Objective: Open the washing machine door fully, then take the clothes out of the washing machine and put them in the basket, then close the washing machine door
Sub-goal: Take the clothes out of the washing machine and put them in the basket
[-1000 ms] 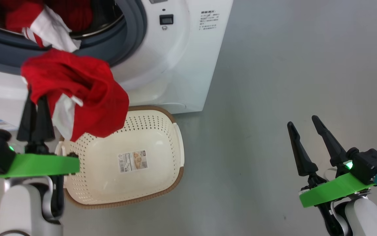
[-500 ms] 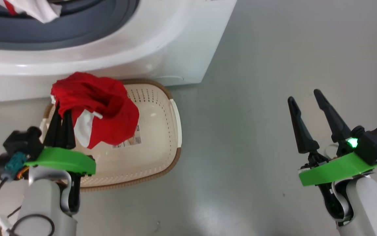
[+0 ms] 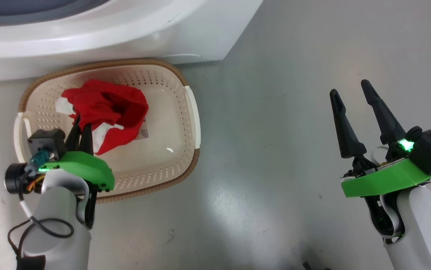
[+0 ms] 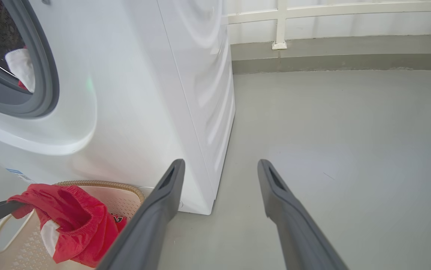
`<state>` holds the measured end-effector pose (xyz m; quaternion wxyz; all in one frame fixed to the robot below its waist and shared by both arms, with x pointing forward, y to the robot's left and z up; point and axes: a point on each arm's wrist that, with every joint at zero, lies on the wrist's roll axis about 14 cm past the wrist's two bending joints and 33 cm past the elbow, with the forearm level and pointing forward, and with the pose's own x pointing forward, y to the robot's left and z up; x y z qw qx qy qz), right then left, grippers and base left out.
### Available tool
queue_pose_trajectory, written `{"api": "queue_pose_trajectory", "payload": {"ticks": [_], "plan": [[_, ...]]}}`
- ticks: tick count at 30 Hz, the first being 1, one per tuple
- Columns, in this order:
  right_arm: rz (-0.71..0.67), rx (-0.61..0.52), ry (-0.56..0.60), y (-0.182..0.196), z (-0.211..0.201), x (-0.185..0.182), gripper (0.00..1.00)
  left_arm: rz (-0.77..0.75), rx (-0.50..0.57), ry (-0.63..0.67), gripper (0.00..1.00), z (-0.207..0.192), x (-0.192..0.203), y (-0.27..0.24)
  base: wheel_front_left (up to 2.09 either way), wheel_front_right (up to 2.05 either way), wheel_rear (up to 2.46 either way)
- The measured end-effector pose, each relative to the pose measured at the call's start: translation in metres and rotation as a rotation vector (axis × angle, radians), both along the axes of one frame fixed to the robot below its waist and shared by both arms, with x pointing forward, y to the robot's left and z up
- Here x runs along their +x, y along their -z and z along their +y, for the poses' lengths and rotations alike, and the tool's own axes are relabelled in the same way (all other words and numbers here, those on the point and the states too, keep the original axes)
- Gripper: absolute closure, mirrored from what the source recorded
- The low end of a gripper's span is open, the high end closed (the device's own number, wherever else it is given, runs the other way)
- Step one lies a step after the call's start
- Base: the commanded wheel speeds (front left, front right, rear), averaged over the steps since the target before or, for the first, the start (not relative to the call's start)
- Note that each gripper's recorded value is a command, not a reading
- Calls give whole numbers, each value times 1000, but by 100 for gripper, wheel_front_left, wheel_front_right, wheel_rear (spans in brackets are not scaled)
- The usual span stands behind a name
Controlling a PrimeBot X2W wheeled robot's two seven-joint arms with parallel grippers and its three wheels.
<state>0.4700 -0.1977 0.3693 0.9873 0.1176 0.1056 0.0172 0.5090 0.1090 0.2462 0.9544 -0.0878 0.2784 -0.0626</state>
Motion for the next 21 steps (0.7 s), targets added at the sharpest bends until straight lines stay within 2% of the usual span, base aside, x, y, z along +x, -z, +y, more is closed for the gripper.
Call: {"api": "queue_pose_trajectory", "payload": {"ticks": [18,21], "plan": [[50,0,-7,29,3,8,0,207,42,90,100,-14,-7,74,0,0,0],[61,-1,-6,33,3,7,0,227,52,136,100,-22,-10,83,0,0,0]]}}
